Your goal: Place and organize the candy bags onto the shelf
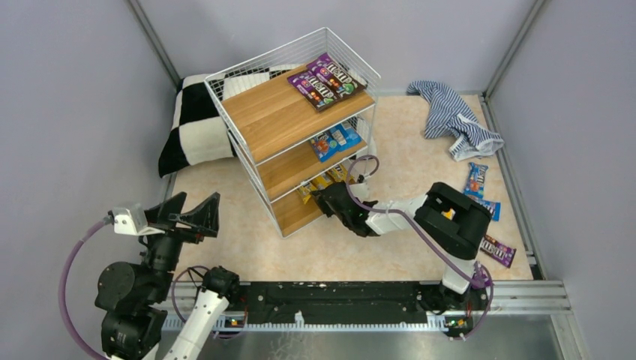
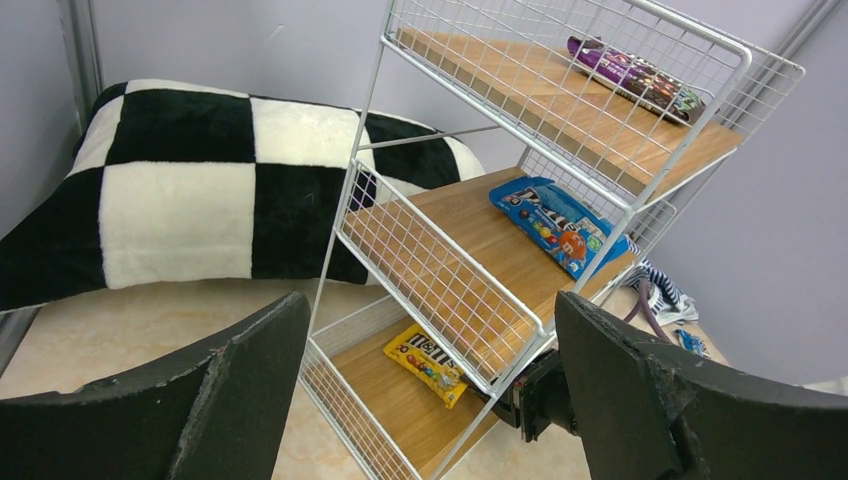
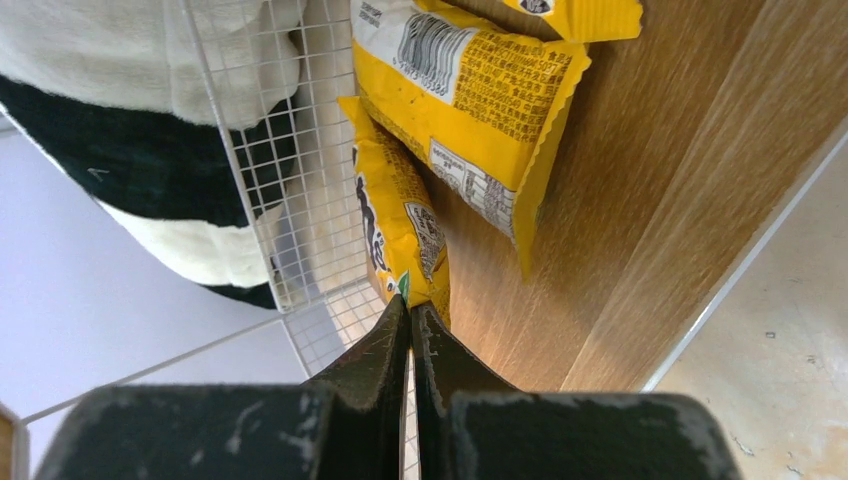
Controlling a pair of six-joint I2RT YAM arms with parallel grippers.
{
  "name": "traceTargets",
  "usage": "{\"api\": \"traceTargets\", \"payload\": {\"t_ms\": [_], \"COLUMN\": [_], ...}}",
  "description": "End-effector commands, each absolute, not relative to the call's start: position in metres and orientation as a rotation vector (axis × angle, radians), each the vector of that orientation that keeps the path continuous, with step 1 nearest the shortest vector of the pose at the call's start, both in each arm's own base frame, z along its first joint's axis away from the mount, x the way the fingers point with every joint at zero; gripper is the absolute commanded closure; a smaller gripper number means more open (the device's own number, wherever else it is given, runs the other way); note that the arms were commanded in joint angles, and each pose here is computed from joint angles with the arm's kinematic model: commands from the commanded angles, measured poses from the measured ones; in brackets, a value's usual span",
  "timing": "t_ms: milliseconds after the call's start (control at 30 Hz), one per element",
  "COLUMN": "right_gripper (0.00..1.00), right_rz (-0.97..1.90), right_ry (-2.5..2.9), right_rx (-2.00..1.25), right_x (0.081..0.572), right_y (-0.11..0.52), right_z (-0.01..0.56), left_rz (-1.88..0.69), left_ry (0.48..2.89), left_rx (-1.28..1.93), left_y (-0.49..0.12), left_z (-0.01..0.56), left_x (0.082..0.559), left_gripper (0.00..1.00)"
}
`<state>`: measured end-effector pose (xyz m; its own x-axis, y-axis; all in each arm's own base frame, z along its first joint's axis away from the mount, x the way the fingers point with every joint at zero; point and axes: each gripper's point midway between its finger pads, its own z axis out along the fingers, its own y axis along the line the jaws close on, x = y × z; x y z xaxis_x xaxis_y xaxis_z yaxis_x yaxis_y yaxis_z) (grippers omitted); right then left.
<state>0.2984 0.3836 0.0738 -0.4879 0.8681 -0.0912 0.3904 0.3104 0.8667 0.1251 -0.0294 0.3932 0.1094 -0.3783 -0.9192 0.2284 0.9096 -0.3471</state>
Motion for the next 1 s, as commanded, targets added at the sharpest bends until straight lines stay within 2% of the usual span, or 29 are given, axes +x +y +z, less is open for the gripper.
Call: {"api": "traceTargets", "payload": {"t_ms": [0, 333, 533, 600, 833, 967], "right_gripper": [1.00, 0.98, 0.60, 0.53, 0.51, 0.50], "right_rz": [1.105, 1.100, 1.157, 1.109, 0.540, 0.535], "right_ry": [1.983, 1.995, 2.115, 2.199, 2.436, 2.460], "right_rx": [1.131, 1.132, 0.943, 0.834, 0.245, 0.099], "right_x": [0.305, 0.309, 0.280, 0.257, 0.187, 0.160], "right_y": [0.394, 0.403, 0.408, 0.392, 0.260, 0.225], "right_z": [0.082, 0.081, 0.099, 0.098, 0.068, 0.089], "left_rz": [-0.449, -0.433, -0.422, -0.418, -0.407, -0.414], "left_ry": [1.369, 1.366, 1.366, 1.365, 1.379, 1.402], "left_rx": [-0.100, -0.098, -0.101, -0.103, -0.116, -0.097], "left_y": [-0.029, -0.026, -0.024, -0.023, -0.023, -0.029], "left_z": [0.400, 0.400, 0.399, 0.398, 0.387, 0.382], "left_x": [0.119, 0.117, 0.118, 0.118, 0.125, 0.133], "left_gripper": [0.02, 0.02, 0.02, 0.02, 0.02, 0.02]}}
